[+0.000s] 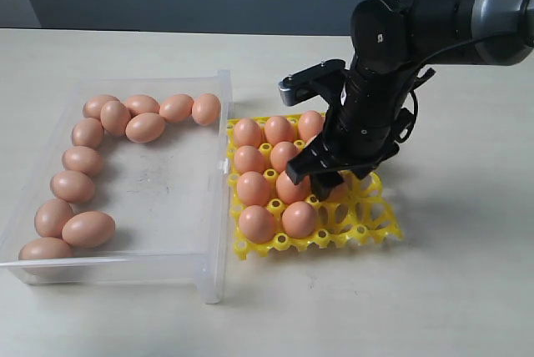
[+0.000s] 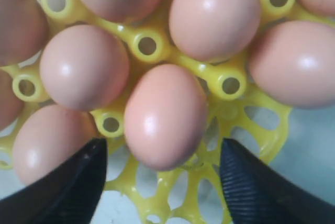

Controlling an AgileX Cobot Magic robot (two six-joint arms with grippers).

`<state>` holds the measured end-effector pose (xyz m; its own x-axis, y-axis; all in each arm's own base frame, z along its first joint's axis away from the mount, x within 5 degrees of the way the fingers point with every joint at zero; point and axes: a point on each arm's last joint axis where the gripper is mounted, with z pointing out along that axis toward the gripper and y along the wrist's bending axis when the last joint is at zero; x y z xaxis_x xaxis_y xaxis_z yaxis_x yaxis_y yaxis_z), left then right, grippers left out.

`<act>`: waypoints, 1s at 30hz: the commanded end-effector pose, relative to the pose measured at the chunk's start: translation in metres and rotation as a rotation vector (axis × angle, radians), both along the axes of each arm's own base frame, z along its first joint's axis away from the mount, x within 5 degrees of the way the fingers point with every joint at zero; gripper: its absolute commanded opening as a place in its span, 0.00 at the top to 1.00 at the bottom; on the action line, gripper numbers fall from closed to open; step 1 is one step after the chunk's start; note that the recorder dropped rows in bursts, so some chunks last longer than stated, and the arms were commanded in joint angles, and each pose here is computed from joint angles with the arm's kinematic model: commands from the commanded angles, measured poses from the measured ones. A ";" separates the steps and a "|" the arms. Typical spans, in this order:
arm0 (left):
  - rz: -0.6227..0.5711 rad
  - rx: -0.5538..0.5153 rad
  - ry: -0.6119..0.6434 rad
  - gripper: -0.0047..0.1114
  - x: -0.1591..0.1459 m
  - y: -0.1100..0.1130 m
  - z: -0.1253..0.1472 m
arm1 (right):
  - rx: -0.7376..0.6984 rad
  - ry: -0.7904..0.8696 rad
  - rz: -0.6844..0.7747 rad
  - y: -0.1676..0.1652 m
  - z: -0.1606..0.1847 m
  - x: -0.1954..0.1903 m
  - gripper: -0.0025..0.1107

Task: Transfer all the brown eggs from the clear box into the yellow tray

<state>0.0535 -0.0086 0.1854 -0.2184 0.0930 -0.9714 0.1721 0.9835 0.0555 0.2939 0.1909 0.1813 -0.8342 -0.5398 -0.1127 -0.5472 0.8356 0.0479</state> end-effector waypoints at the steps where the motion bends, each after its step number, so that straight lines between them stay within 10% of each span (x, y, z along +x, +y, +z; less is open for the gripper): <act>1: -0.001 -0.004 -0.011 0.96 0.000 0.000 0.000 | -0.020 0.008 0.003 -0.003 0.002 0.001 0.38; 19: -0.001 -0.004 -0.011 0.96 0.000 0.000 0.000 | 0.180 -0.074 -0.030 -0.003 0.091 -0.024 0.42; 30: -0.001 -0.004 -0.011 0.96 0.000 0.000 0.000 | 0.342 -0.297 0.297 0.102 0.084 -0.033 0.42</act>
